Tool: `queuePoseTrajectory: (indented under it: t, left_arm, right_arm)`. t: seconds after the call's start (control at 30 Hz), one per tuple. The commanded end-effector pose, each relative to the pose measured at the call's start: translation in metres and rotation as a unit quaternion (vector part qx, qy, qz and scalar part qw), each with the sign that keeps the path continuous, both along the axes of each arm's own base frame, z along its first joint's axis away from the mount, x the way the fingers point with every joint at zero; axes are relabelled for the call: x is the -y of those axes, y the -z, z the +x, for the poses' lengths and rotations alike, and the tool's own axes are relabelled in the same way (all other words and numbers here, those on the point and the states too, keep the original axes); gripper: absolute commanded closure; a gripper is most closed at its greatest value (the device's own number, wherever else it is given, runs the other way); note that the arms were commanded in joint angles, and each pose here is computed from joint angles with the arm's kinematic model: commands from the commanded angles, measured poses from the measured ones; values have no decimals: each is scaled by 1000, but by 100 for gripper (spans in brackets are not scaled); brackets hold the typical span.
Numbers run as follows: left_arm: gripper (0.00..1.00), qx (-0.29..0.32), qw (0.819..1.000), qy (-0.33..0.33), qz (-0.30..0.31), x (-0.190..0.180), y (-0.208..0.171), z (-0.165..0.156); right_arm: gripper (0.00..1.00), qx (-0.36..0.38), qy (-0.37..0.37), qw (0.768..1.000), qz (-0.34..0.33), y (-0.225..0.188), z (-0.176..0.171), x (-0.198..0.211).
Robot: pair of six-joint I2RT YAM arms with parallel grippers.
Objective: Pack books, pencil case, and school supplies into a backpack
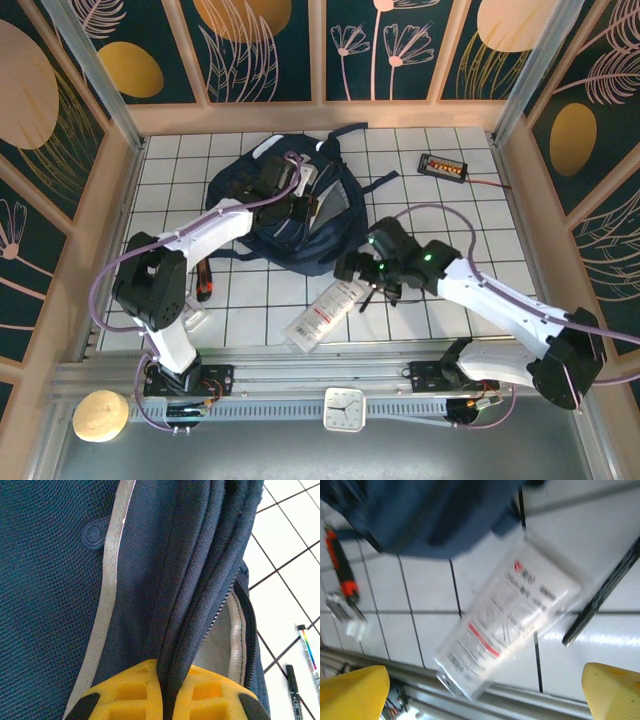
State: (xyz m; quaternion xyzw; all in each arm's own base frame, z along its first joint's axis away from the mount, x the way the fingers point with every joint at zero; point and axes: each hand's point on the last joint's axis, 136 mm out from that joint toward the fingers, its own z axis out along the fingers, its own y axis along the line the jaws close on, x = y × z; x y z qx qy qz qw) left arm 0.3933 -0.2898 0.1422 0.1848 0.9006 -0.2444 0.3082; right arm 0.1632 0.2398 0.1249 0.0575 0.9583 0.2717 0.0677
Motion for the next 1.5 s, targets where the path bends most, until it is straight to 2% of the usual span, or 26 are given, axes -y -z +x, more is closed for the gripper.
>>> queuePoseTrajectory:
  t: [0.0, 0.27, 0.53, 0.7, 0.9, 1.07, 1.27, 1.47]
  left_arm:
    - [100, -43, 999, -23, 19, -13, 35, -5]
    - [100, -73, 996, -28, 32, -20, 61, -16]
    - [100, -100, 994, -35, 18, -19, 78, -29]
    - [100, -113, 993, -36, 12, -18, 88, -39]
    - [100, -122, 992, -41, 9, -22, 93, -46]
    - [100, -123, 991, -44, 8, -23, 93, -48]
    - [100, -135, 990, -47, 2, -21, 99, -55]
    - [100, -140, 989, -49, 1, -21, 101, -56]
  right_arm:
    - [3, -52, 4, 997, 62, 13, -19, -26]
    - [7, -115, 4, 993, 29, 70, -35, -45]
    - [8, -123, 17, 992, -34, 99, -13, -55]
    - [13, -84, 57, 995, -16, 93, 21, -60]
    - [26, -35, 116, 993, 0, 78, 60, -65]
    - [26, -30, 115, 993, -5, 79, 71, -78]
    - [27, 31, 104, 994, 26, 58, 92, -91]
    - [40, 89, 106, 987, 76, 25, 100, -97]
